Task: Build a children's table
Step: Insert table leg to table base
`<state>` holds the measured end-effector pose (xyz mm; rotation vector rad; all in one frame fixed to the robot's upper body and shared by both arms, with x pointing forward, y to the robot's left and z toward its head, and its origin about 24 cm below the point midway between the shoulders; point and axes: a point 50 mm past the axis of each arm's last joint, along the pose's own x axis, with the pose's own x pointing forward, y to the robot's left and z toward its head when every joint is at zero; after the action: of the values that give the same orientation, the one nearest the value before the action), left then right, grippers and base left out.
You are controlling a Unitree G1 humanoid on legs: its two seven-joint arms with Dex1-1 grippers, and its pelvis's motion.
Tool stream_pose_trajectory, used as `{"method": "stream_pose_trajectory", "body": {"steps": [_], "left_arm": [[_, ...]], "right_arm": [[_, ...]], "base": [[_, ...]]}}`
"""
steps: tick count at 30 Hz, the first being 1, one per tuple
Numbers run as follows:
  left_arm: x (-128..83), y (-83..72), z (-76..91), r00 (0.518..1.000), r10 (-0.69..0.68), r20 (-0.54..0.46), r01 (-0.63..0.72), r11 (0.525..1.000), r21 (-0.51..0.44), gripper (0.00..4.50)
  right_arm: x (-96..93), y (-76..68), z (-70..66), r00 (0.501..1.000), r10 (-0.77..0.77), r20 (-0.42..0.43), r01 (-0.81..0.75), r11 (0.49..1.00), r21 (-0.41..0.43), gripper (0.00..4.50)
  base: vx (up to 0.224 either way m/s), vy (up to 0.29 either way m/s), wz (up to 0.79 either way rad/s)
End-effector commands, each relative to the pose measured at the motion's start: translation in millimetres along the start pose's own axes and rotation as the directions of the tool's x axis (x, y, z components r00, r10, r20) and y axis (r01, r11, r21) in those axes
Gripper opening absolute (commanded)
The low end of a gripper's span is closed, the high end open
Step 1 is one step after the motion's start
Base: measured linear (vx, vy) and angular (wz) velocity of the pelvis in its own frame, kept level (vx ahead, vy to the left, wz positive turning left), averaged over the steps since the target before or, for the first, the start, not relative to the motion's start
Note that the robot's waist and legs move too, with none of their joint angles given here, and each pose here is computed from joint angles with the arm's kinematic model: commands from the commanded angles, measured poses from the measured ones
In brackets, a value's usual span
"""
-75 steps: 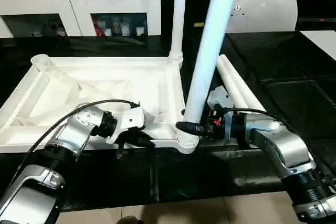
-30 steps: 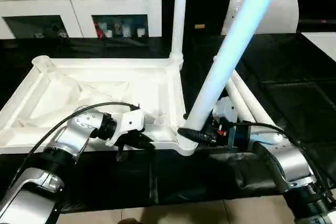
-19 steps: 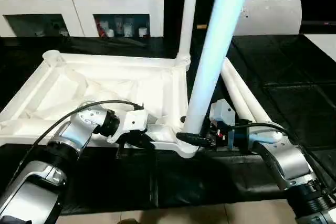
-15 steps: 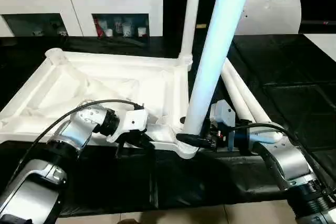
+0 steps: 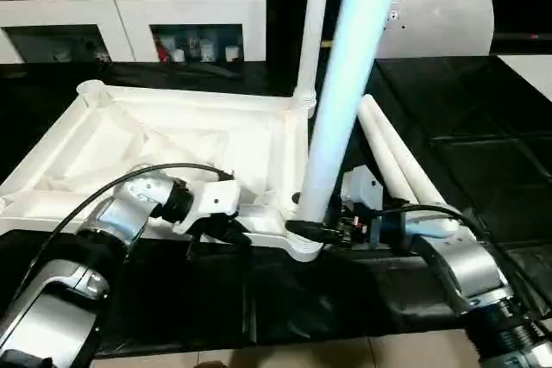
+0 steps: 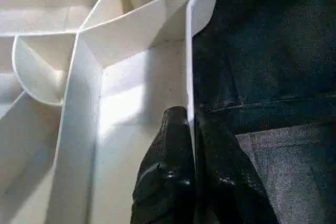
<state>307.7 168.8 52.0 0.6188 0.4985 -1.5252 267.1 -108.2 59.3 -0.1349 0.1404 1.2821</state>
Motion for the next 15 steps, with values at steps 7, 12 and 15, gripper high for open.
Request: {"method": "stream_pose_trajectory", "body": {"steps": [7,12,15], "left_arm": [[-21.3,-15.0,-7.4,0.919,0.389,0.063,-0.366,0.903,-0.224,0.00],[-4.7,-39.3,2.9,0.894,0.442,0.068,-0.404,0.863,-0.304,0.00],[14.8,-45.9,19.6,0.884,0.460,0.082,-0.408,0.846,-0.343,0.00]], "right_arm": [[21.7,5.3,-47.3,0.967,-0.232,-0.102,0.249,0.945,0.212,1.88],[34.4,-5.1,-46.3,0.933,-0.345,-0.106,0.361,0.904,0.229,1.88],[46.9,-12.7,-40.8,0.913,-0.395,-0.100,0.408,0.879,0.246,1.88]], "base": [[-0.006,0.005,-0.06],[-0.001,0.004,-0.04],[0.000,0.000,0.00]]}}
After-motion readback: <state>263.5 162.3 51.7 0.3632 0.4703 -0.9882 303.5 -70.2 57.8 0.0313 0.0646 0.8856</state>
